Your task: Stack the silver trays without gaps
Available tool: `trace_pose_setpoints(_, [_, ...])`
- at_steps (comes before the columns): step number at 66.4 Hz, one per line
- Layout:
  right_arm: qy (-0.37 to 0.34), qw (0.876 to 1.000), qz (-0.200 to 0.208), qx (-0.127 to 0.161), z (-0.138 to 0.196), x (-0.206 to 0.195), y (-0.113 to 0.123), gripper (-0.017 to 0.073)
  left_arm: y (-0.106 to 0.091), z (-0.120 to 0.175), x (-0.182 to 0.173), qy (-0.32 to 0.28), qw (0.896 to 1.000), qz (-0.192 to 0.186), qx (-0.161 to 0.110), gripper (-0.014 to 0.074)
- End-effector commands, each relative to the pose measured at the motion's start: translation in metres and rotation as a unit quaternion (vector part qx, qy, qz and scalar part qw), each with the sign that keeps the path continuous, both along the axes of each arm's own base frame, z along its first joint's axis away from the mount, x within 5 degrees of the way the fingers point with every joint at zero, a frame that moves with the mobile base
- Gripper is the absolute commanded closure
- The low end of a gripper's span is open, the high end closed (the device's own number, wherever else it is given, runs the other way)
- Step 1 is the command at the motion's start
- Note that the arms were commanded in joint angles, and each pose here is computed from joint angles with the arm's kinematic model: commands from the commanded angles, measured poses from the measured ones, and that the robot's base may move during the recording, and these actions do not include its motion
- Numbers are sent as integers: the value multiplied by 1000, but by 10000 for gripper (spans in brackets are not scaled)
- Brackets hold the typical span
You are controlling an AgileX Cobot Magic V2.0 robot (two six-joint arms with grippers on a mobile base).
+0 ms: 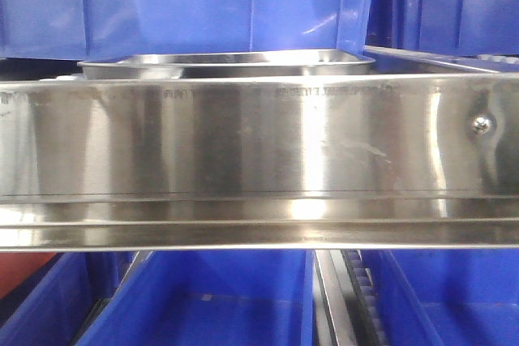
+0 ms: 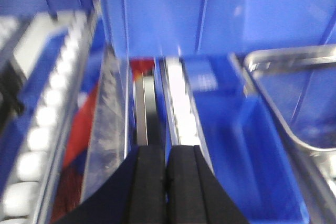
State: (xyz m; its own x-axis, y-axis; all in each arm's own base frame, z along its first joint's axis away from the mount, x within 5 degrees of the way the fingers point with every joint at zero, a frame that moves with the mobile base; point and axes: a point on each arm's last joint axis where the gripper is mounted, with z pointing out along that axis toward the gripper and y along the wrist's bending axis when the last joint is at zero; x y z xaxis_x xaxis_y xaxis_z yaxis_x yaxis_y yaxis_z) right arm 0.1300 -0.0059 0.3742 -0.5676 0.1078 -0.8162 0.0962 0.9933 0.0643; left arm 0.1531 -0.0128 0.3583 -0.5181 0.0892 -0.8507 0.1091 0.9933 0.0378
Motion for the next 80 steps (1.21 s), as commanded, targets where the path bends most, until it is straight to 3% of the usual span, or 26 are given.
trace_pose_setpoints(1, [33,999,0,0,3,18,-1,575,-3,-2,17,7,1000,-4,-6,609])
trace_pose_setpoints(8, [47,999,0,2,0,36,-1,575,-5,-8,34,4,1000,-3,-11,609])
trace_pose_setpoints(20, [11,1000,2,8,-5,69,-1,575,-9,-19,57,6,999,-1,-33,609])
trace_pose_setpoints(26, [37,999,5,18,-18,86,0,575,-11,-27,67,21,998,8,-60,609])
trace_pose_setpoints(32, [90,995,10,34,-37,102,8,574,-15,-33,80,40,997,8,-68,609])
trace_pose_setpoints(36, [127,991,10,44,-49,114,18,574,-22,-33,91,48,997,-5,-65,609])
trace_pose_setpoints(44, [165,986,12,13,-62,138,40,574,-43,-29,112,71,995,-18,-67,610])
trace_pose_setpoints(58, [212,977,29,15,-49,168,87,574,-70,-19,137,113,990,37,-70,610])
trace_pose_setpoints(62, [215,976,37,16,-45,176,100,574,-81,-14,143,115,991,39,-55,610])
trace_pose_setpoints(71, [214,976,36,32,-39,193,121,574,-99,-15,154,124,990,33,-53,610])
trace_pose_setpoints(80, [219,974,50,33,-34,201,141,574,-109,-22,158,148,985,31,-84,610])
